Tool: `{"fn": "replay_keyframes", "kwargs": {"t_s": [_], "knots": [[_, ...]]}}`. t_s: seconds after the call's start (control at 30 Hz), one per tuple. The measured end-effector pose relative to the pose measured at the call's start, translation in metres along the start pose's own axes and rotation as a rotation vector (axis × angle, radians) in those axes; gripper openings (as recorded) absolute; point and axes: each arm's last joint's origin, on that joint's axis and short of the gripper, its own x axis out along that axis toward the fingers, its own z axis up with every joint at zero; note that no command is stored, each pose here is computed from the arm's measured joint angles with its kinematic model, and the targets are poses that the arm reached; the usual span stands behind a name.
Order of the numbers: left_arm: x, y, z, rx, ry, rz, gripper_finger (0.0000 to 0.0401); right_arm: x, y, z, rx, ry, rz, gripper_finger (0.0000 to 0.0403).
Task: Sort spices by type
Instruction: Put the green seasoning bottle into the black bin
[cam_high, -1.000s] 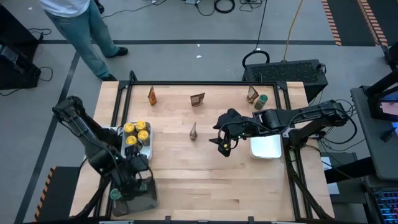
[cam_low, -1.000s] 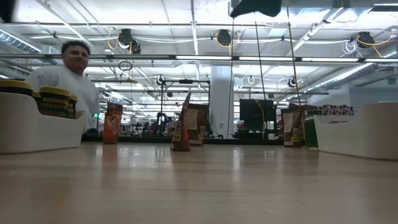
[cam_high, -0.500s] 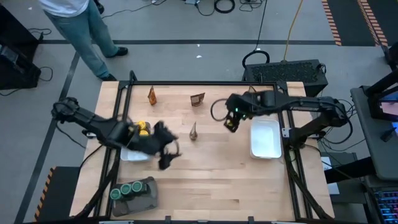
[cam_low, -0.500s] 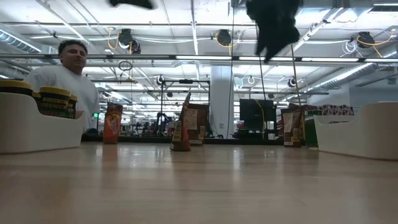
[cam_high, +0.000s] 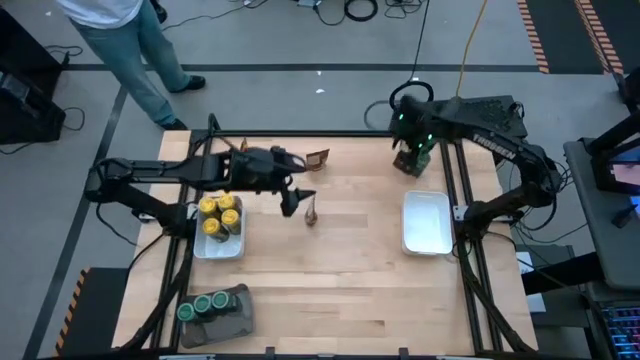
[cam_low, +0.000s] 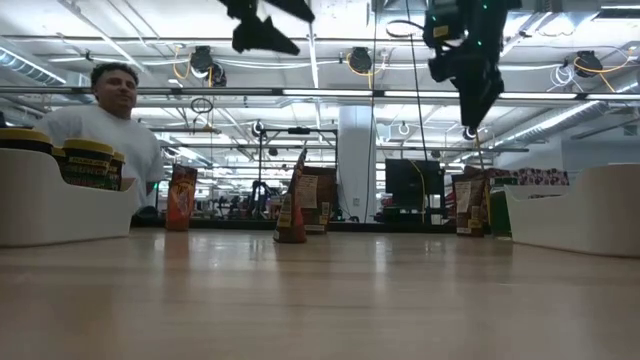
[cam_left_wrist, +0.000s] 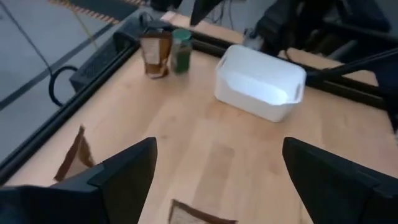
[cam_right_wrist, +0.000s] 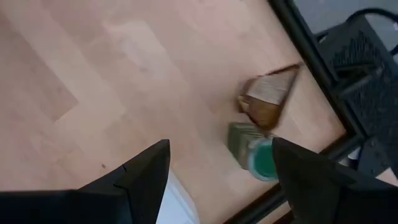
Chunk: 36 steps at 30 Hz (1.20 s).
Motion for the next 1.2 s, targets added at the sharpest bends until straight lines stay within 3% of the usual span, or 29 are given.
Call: {"fn": "replay_keyframes", "kwargs": {"t_s": [0.2, 0.43, 0.7, 0.83, 1.2], "knots": [[0.007, 0.023, 0.008, -0.072, -0.034, 0.02, 0.035, 0.002, -0.042, -0.002, 0.086, -0.016, -0.036, 0.0265], [0.007, 0.036, 0.013, -0.078, -0.065, 0.001, 0.035, 0.012, -0.06, -0.004, 0.131, 0.052, -0.041, 0.0279], [0.006, 0.048, 0.015, -0.024, -0.048, -0.081, 0.035, 0.061, -0.063, -0.012, 0.103, 0.257, -0.066, 0.0336], [0.006, 0.051, 0.015, -0.004, -0.04, -0.124, 0.035, 0.077, -0.06, -0.018, 0.108, 0.262, -0.018, 0.035], [0.008, 0.053, 0.009, 0.008, -0.003, -0.17, 0.035, 0.113, -0.055, -0.032, 0.105, 0.246, -0.025, 0.0352]]}}
